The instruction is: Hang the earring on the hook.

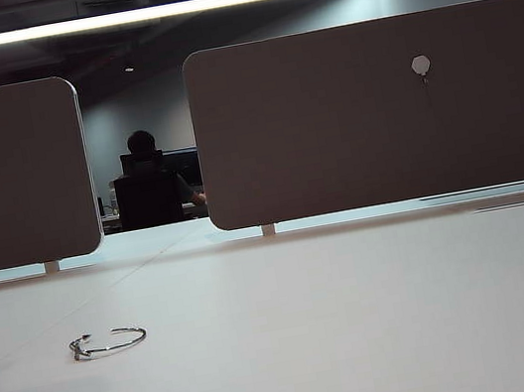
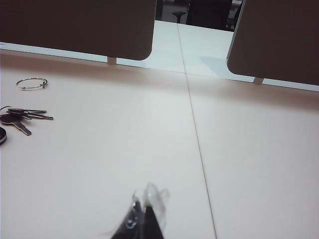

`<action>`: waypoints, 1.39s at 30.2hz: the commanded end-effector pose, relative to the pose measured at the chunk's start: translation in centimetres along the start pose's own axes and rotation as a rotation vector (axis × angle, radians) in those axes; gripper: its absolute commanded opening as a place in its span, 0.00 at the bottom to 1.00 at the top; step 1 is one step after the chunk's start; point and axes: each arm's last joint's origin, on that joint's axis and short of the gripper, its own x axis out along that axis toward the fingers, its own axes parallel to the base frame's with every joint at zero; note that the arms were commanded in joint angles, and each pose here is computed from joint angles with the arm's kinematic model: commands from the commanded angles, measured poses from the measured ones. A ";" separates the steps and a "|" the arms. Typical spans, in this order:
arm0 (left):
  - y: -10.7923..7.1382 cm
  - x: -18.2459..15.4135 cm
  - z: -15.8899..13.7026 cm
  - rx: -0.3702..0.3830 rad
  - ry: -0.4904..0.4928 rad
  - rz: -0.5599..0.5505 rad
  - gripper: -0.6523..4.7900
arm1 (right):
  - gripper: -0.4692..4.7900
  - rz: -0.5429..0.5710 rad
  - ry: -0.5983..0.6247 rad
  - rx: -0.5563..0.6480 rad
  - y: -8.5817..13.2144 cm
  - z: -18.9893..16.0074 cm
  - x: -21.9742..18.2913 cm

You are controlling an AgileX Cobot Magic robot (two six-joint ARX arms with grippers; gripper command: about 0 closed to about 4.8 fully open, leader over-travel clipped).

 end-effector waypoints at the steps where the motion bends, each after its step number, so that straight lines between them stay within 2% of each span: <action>1: 0.0 0.0 0.1 0.003 -0.011 -0.007 0.11 | 0.08 0.003 0.004 0.043 0.0 0.1 0.0; 10: 0.0 0.0 0.2 0.002 -0.015 -0.006 0.11 | 0.08 0.000 -0.032 0.039 0.0 1.3 -0.3; 12: -0.1 -0.1 0.7 0.000 -0.031 -0.008 0.15 | 0.08 0.036 -0.059 0.040 0.1 2.2 -0.5; 13: -0.1 -0.2 1.1 -0.007 -0.045 -0.009 0.31 | 0.08 0.062 -0.078 0.039 0.2 2.8 -0.7; 14: -0.2 -0.3 1.5 -0.007 -0.056 -0.012 0.55 | 0.14 0.087 -0.106 0.039 0.3 3.5 -0.8; 15: -0.2 -0.5 1.9 -0.012 -0.065 -0.018 0.85 | 0.28 0.110 -0.129 0.038 0.3 4.1 -1.0; 16: -0.3 -0.6 2.3 -0.037 -0.077 -0.033 1.00 | 0.47 0.135 -0.149 0.036 0.4 4.7 -1.2; 17: -0.4 -0.7 2.5 -0.058 -0.083 -0.043 1.00 | 0.71 0.157 -0.162 0.034 0.4 5.3 -1.4; 18: -0.5 -0.7 2.7 -0.079 -0.084 -0.067 1.00 | 0.84 0.176 -0.167 0.033 0.5 5.8 -1.4; 19: -0.5 -0.8 2.9 -0.090 -0.083 -0.094 1.00 | 0.89 0.204 -0.168 0.031 0.6 6.2 -1.4; 22: -0.9 -1.0 3.5 -0.086 -0.087 -0.205 1.00 | 0.89 0.321 -0.141 0.009 1.0 7.6 -1.0; 24: -1.2 -1.4 4.3 -0.077 -0.094 -0.272 1.00 | 0.89 0.397 -0.115 -0.065 1.5 8.5 -0.4; 28: -1.6 -2.0 6.2 -0.015 -0.078 -0.337 1.00 | 0.89 0.501 -0.035 -0.156 2.7 10.4 2.0; 31: -1.8 -2.1 7.4 0.020 -0.028 -0.359 1.00 | 0.89 0.592 0.065 -0.142 4.4 11.2 4.3; 35: -1.9 -1.5 8.3 0.038 0.058 -0.358 1.00 | 0.89 0.752 0.138 -0.160 8.0 11.7 6.9; 39: -2.0 -0.6 8.7 0.086 0.195 -0.353 1.00 | 0.89 0.928 0.153 -0.270 12.9 11.9 8.7; 42: -2.0 -0.1 9.0 0.113 0.295 -0.353 1.00 | 0.89 1.011 0.223 -0.358 16.1 11.6 10.0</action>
